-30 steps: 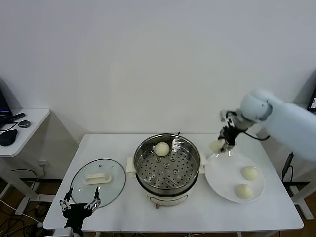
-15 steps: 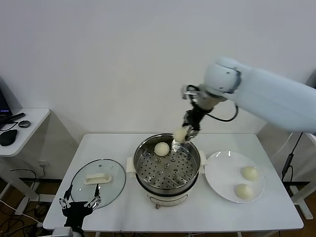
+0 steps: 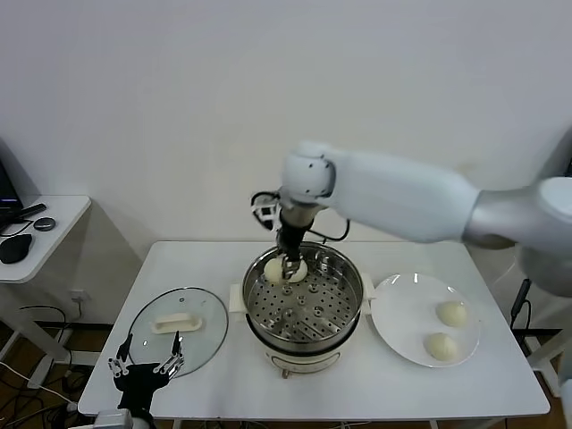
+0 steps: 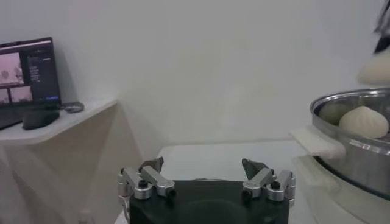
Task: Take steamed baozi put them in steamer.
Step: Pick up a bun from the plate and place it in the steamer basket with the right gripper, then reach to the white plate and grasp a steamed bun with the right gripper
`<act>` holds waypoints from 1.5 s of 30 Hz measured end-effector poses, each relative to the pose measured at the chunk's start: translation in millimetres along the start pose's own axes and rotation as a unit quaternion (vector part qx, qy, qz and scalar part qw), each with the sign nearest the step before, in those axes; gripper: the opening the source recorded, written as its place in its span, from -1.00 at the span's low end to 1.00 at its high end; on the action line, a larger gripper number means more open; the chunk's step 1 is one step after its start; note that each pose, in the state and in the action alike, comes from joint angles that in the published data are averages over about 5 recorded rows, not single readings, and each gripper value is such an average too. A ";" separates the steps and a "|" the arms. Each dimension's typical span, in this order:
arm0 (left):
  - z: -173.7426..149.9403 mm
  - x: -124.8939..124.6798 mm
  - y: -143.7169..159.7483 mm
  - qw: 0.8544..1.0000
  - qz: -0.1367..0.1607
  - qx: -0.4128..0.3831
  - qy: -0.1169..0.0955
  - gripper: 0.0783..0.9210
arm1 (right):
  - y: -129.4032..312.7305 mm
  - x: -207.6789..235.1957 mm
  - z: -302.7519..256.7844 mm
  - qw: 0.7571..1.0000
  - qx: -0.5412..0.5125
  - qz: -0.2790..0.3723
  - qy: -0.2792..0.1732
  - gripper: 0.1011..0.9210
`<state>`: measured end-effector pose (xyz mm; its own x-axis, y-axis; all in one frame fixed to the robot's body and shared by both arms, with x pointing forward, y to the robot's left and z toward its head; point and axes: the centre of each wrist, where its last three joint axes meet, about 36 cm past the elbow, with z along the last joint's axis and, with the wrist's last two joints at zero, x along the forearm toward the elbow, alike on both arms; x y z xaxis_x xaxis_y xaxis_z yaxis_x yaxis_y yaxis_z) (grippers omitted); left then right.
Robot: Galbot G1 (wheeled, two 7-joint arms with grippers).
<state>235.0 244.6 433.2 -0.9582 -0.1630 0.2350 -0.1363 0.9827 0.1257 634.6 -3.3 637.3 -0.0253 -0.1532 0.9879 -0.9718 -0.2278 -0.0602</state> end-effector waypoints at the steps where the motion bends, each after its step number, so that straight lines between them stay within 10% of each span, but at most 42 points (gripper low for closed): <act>1: 0.3 -0.2 -0.2 1.000 0.000 0.001 0.000 0.77 | 0.6 -6.6 -2.2 1.000 0.001 -0.002 0.002 -0.03; 14: 1.0 -1.5 -2.2 1.000 0.003 0.011 0.004 0.77 | 8.2 -57.7 -15.9 1.000 0.011 -0.009 0.019 0.02; 24: -2.1 -0.8 -3.2 1.000 0.008 0.017 0.002 0.77 | 9.5 -50.6 -13.9 1.000 0.011 -0.002 0.012 0.64; 45: -1.5 -4.4 4.2 1.000 0.015 0.020 0.005 0.77 | 48.2 85.3 151.3 0.994 -0.026 0.100 -0.042 0.76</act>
<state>239.0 249.3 434.1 -0.9593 -0.1342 0.2486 -0.1178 0.9898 0.0798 621.1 -172.8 697.0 -0.2014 -0.2706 0.9414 -0.9604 -0.1346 -0.2441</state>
